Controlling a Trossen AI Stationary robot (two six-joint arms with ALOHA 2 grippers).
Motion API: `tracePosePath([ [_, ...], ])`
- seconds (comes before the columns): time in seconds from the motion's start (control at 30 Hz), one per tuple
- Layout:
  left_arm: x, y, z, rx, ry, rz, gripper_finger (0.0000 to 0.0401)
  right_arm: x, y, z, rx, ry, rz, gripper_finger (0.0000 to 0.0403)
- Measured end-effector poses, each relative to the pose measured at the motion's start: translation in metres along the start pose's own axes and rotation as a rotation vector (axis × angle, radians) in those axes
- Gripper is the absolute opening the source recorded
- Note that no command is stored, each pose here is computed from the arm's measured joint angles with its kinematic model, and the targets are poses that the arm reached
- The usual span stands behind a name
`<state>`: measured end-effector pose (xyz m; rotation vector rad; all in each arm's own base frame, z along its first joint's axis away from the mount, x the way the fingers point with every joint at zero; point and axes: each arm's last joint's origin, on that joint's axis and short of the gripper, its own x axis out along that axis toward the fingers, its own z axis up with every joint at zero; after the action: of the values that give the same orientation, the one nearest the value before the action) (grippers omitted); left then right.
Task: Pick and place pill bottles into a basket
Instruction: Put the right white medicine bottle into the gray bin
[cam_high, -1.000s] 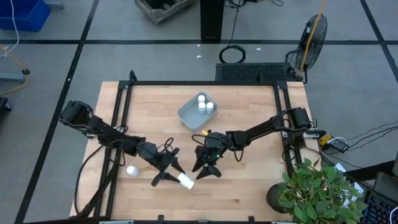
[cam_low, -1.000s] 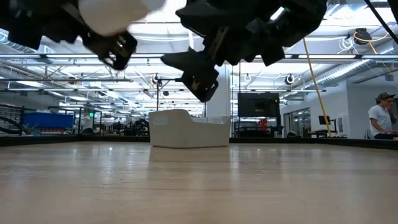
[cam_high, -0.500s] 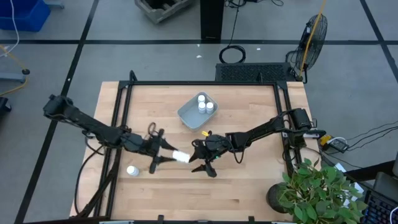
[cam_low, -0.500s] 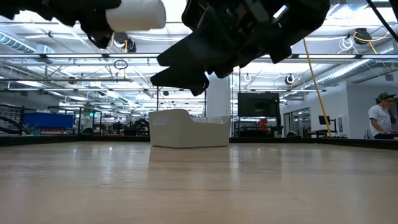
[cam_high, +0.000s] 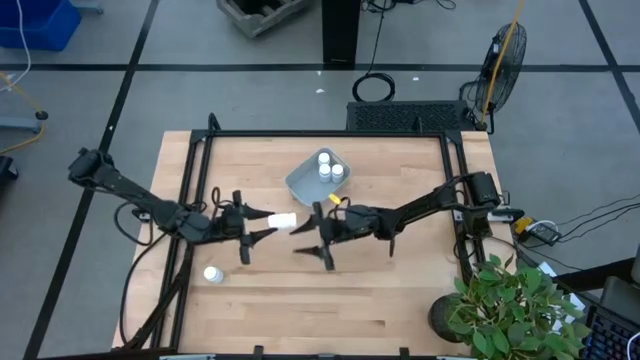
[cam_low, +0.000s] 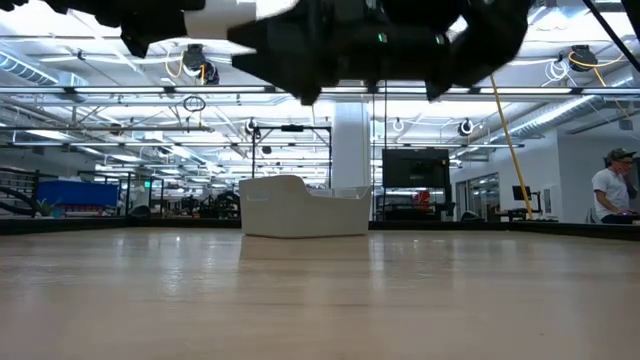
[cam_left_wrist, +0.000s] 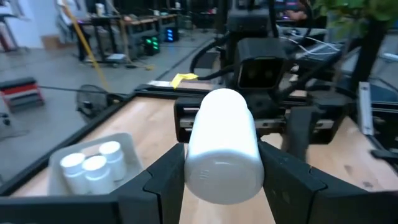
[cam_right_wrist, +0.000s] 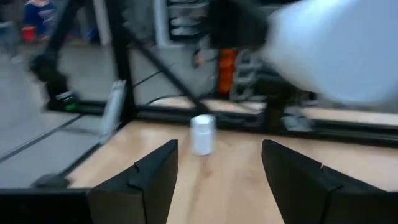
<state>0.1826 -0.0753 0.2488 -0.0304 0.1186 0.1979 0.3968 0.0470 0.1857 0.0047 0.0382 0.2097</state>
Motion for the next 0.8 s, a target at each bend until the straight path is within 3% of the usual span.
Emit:
tracePosePath([
  [0.3, -0.007, -0.01, 0.002, -0.009, -0.041, 0.043, 0.0182, -0.037, -0.018, -0.007, 0.03, -0.274, -0.041, 0.0222],
  [0.57, 0.006, -0.013, -0.005, -0.002, -0.028, 0.074, 0.0182, -0.025, -0.019, 0.002, 0.055, -0.249, -0.011, 0.0224],
  [0.8, 0.004, -0.016, -0.004, 0.009, -0.042, 0.066, 0.0182, -0.025, -0.023, 0.005, 0.075, -0.262, 0.01, 0.0269],
])
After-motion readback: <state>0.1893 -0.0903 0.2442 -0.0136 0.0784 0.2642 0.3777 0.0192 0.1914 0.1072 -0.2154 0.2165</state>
